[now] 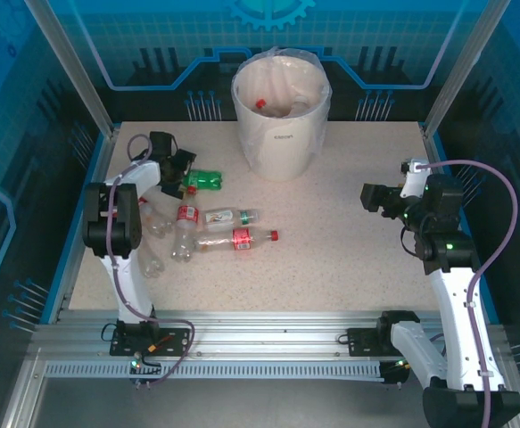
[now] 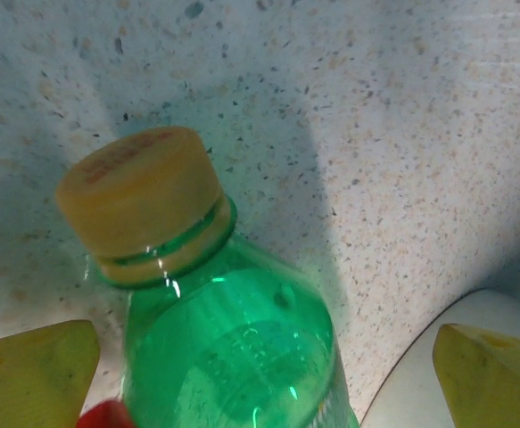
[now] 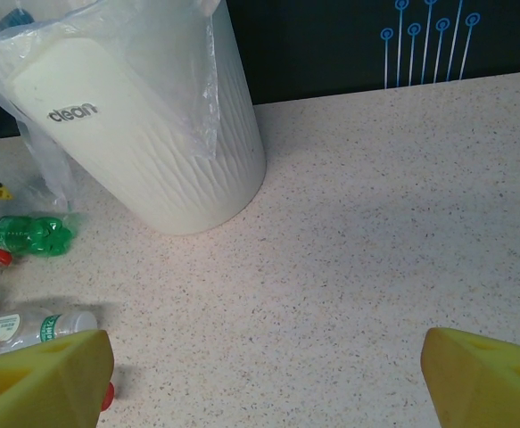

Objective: Put the plastic bottles in the bin

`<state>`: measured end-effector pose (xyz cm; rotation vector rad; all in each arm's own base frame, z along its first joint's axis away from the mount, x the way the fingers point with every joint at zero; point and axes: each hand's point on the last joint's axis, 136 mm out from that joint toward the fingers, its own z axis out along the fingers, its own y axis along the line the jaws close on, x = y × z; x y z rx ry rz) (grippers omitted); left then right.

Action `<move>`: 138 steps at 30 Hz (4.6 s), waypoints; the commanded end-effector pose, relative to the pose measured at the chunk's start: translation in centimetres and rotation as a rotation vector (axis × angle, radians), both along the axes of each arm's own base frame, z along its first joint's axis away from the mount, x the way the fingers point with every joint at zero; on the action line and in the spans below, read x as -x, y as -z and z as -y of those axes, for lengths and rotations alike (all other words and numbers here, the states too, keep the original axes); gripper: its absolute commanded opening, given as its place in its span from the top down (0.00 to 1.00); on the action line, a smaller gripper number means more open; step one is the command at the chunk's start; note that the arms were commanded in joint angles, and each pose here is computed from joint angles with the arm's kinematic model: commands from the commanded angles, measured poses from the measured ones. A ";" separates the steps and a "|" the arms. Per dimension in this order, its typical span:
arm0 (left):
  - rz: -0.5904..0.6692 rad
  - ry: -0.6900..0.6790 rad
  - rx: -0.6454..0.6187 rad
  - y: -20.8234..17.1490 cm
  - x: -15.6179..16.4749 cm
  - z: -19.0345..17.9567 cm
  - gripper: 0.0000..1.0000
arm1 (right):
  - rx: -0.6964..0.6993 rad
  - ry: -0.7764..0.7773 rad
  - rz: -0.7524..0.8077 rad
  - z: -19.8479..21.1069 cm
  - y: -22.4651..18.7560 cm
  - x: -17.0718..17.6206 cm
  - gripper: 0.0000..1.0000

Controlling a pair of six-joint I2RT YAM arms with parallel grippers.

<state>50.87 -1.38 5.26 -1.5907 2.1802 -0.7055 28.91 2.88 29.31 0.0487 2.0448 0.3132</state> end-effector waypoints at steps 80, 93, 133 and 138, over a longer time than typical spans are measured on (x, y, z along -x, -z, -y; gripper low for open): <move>0.844 0.768 -0.671 -28.5 -10.0 24.9 0.79 | -0.107 0.025 -0.046 -0.2 2.3 0.5 0.10; 0.853 0.802 -0.683 -28.7 -9.6 25.4 0.33 | -0.105 0.023 -0.047 -0.2 2.3 0.4 0.10; 0.102 0.340 -0.704 -19.2 17.1 -7.4 0.07 | -0.122 -0.226 -0.018 -5.6 1.4 -3.0 0.09; -0.112 0.268 -0.610 -12.7 23.3 -10.1 0.08 | -0.104 -0.227 -0.043 -5.5 2.7 -3.4 0.09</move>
